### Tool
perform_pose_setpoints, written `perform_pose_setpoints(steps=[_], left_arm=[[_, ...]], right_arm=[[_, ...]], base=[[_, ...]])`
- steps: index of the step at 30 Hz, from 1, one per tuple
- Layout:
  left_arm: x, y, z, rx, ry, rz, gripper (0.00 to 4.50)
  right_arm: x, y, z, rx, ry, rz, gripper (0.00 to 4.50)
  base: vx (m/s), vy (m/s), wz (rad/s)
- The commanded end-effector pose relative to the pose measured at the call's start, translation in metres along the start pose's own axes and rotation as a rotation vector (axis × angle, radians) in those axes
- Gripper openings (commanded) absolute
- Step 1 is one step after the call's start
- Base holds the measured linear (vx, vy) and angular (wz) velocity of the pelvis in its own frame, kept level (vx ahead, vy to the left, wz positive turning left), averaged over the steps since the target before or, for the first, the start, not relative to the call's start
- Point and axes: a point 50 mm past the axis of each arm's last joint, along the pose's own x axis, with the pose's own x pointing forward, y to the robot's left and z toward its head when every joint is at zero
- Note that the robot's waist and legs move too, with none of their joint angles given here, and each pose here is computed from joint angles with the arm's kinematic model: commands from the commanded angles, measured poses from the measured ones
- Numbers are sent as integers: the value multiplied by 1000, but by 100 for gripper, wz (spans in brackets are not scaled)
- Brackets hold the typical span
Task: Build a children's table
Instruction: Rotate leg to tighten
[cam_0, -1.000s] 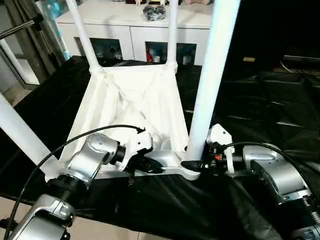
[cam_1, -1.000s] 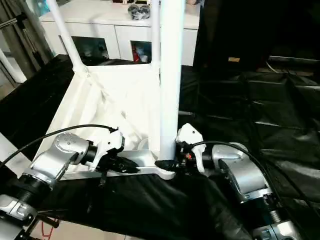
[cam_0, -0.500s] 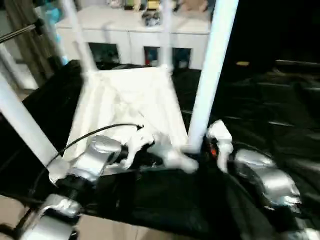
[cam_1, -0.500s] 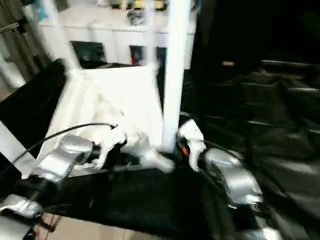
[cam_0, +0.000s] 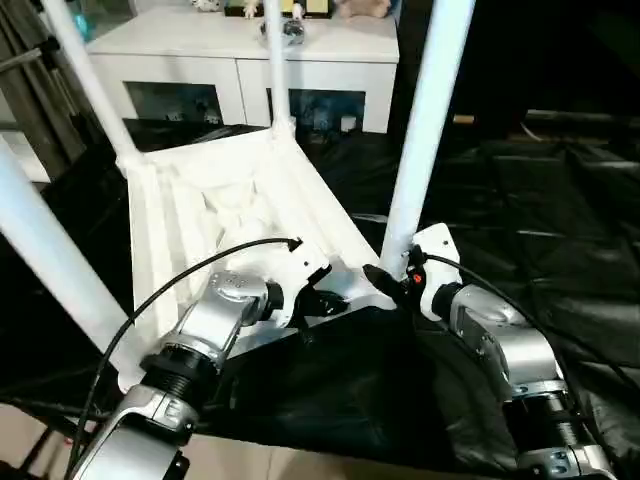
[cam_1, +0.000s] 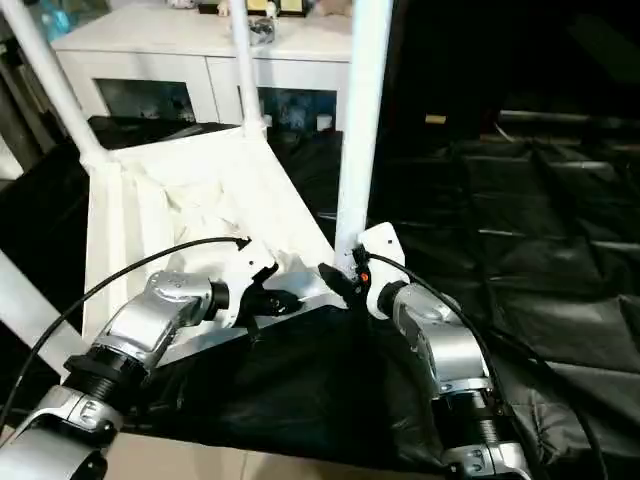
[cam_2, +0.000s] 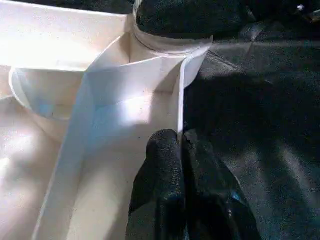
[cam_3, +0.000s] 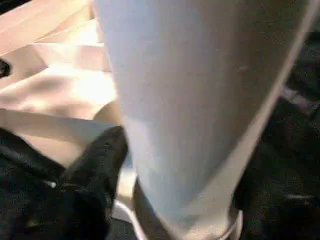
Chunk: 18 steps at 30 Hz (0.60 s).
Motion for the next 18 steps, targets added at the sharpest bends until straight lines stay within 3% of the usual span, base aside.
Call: perform_pose_setpoints(steps=[1,2,7,10,14,18], left_arm=[[6,-8,24,103,-67,-79,0],[-5,-9,24,127,-80,-172,0],[-12,-12,22,194,-36,-283,0],[-15,-6,23,207,-28,-279,0],[-18,-2,19,225,10,-275,0],[-19,0,22,235,3,-282,0]], right_arm=[[13,40,-16,17,91,301,345],[0,33,-14,-62,123,421,345],[-19,24,-11,-92,170,567,345],[-21,16,-13,-113,224,575,364],[-20,16,-11,-151,230,588,395],[-16,16,-14,-209,248,585,395]], base=[[0,0,0],[0,0,0],[43,-14,6],[66,-14,3],[0,0,0],[0,0,0]])
